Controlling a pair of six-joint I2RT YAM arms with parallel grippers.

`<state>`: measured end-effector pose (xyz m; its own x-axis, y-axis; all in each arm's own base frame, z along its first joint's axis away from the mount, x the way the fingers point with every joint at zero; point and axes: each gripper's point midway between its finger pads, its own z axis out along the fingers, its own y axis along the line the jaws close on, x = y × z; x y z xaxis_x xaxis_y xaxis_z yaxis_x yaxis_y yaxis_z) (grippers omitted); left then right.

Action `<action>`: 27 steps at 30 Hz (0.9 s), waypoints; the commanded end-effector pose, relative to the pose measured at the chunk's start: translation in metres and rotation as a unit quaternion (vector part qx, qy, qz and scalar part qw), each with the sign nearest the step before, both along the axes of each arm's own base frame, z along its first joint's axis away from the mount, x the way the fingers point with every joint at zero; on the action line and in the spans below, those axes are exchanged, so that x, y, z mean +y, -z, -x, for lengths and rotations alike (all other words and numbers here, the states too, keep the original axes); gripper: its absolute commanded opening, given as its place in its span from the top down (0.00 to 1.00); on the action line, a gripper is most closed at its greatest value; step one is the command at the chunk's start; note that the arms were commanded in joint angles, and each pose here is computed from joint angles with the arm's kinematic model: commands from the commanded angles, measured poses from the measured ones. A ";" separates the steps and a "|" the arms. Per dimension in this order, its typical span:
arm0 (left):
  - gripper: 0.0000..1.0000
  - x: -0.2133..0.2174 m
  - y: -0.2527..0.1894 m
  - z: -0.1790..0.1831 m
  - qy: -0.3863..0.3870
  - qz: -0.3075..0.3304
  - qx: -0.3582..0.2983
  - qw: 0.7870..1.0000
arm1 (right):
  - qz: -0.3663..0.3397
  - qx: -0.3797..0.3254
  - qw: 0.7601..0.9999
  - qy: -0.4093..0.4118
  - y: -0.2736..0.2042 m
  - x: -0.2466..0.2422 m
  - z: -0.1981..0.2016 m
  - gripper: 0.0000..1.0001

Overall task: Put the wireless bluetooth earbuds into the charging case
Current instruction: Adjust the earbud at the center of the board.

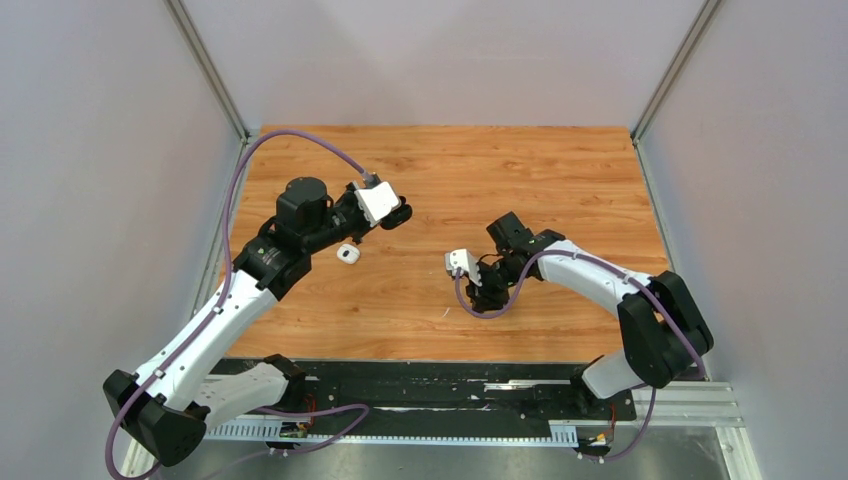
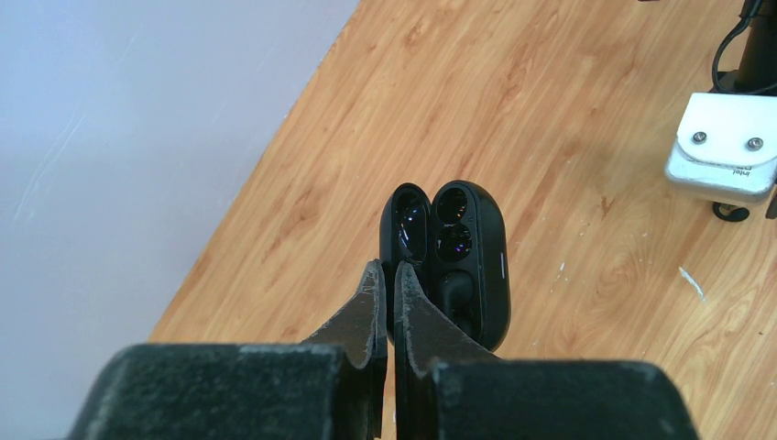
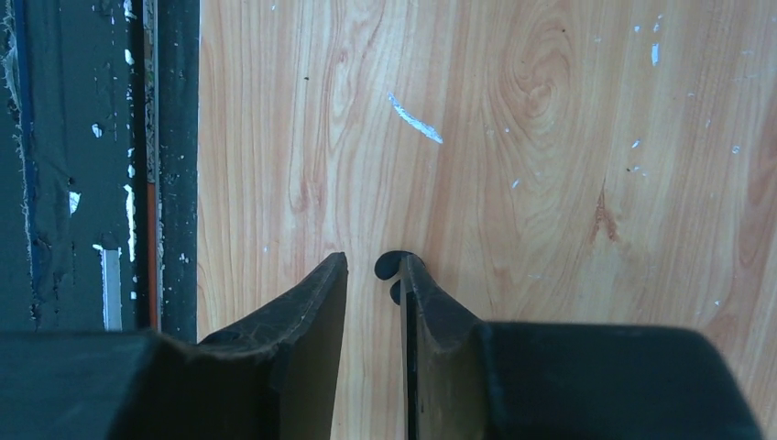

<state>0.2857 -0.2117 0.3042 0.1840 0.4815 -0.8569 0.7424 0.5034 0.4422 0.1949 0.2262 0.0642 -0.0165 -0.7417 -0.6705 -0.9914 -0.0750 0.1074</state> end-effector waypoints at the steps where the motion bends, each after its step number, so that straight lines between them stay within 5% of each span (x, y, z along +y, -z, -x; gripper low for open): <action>1: 1.00 -0.001 -0.024 0.003 0.002 0.021 -0.028 0.999 | -0.004 -0.012 1.000 -0.002 0.000 0.003 -0.002 0.75; 5: 1.00 -0.002 -0.024 0.002 0.002 0.024 -0.026 0.999 | 0.008 -0.001 1.000 0.001 0.009 0.005 0.003 0.78; 13: 1.00 0.000 -0.025 0.003 -0.004 0.028 -0.024 0.999 | 0.051 -0.040 0.998 0.016 0.031 0.006 0.001 0.60; 27: 1.00 -0.003 -0.023 -0.007 -0.012 0.029 -0.025 0.999 | 0.108 -0.116 0.987 0.034 0.053 -0.015 -0.026 0.81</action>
